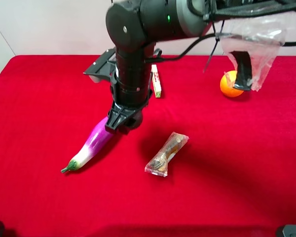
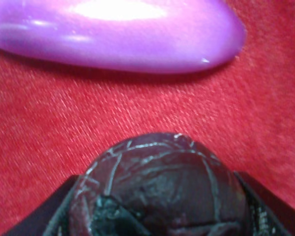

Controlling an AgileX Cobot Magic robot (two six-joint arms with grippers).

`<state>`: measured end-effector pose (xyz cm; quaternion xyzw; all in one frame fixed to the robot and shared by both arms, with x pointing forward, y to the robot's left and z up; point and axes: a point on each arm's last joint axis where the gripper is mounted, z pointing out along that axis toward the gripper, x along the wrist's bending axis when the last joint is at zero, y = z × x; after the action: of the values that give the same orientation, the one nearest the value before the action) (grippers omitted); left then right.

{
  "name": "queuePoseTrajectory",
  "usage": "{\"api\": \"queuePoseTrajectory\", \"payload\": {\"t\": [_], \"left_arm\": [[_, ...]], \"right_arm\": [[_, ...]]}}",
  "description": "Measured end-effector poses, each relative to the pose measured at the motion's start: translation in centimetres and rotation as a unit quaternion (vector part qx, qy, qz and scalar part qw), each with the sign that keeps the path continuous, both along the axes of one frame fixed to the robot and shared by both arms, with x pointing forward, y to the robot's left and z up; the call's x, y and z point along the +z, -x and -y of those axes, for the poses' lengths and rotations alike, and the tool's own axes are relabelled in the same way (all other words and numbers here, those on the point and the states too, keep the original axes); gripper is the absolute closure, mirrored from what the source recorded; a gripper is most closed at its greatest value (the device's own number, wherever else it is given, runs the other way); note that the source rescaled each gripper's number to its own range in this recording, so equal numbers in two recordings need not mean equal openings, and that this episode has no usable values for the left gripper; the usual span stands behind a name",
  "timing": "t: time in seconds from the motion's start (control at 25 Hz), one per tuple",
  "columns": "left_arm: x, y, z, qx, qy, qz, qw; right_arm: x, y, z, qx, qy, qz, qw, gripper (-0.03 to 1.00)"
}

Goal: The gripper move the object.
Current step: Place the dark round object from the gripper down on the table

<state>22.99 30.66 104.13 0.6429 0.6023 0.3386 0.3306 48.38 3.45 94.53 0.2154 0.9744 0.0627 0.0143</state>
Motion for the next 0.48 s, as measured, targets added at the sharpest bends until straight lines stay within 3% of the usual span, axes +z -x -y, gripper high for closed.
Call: {"api": "queuePoseTrajectory", "payload": {"t": [0.28, 0.48], "left_arm": [[0.0, 0.0, 0.0, 0.000, 0.000, 0.000, 1.000], [0.0, 0.0, 0.0, 0.000, 0.000, 0.000, 1.000]], "right_arm": [[2.0, -0.5, 0.2, -0.009, 0.039, 0.001, 0.999, 0.97], [3.6, -0.7, 0.9, -0.017, 0.041, 0.006, 0.999, 0.97]]}}
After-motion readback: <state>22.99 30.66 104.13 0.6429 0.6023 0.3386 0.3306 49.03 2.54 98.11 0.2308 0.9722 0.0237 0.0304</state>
